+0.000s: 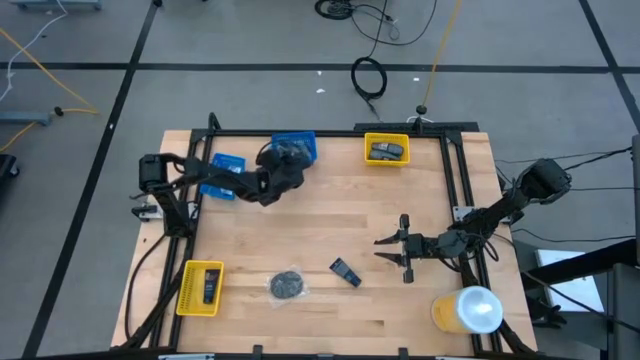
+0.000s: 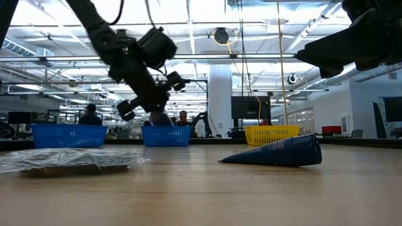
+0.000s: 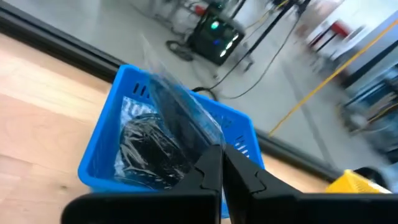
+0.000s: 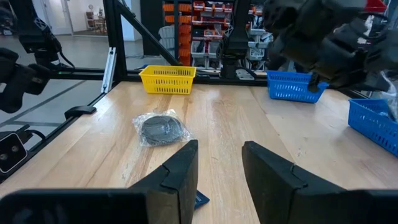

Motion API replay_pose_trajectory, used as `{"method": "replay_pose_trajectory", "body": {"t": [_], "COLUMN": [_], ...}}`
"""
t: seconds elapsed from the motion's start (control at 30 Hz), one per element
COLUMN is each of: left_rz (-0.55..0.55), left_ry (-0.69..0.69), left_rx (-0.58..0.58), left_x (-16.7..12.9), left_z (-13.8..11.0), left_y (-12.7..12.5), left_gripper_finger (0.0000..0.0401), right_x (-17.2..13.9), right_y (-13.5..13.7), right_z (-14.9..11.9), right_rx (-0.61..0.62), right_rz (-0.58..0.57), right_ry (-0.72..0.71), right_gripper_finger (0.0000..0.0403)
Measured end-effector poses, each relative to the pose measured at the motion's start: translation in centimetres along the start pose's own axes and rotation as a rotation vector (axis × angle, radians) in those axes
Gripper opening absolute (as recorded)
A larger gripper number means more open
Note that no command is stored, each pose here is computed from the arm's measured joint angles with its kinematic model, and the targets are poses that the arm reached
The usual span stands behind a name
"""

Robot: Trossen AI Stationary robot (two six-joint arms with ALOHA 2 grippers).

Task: Pick & Place Travel size toiletries
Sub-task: Put the black hairbrush into the right blue bin

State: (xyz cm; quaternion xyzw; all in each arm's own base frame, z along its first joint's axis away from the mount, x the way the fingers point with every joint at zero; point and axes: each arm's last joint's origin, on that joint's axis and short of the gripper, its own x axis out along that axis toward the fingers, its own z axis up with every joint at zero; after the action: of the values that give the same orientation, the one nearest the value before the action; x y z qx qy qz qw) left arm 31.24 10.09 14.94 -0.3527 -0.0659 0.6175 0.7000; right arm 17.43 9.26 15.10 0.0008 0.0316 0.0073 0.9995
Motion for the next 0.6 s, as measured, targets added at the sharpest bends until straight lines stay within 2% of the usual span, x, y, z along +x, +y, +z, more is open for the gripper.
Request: {"method": "replay_pose_trajectory", "body": {"t": [0.2,0.43,0.6], "left_rz": [-0.112,-0.186,-0.177], "left_ry": [-0.046,-0.064,-0.091], "left_rx": [-0.1,-0.015,0.043], "left_x": [-0.2,0.0,1.2], "left_z": [0.0,0.4,-0.1], "left_y": [1.8,0.3,0.1], "left_gripper_finger": [0.0001,0.0001,0.0004], "right_x": [0.0,0.0,0.0], "right_y": [0.0,-0.1,-0.1], "right_z": [0.0,0.2,0.3], "right_rx": [-0.004,-0.021,-0.02], "right_rz": [-0.001,-0.007,-0.005], "right_ry": [-0.002,-0.021,-0.025], "right_gripper_finger": [0.0116,0.0116,0.0116]}}
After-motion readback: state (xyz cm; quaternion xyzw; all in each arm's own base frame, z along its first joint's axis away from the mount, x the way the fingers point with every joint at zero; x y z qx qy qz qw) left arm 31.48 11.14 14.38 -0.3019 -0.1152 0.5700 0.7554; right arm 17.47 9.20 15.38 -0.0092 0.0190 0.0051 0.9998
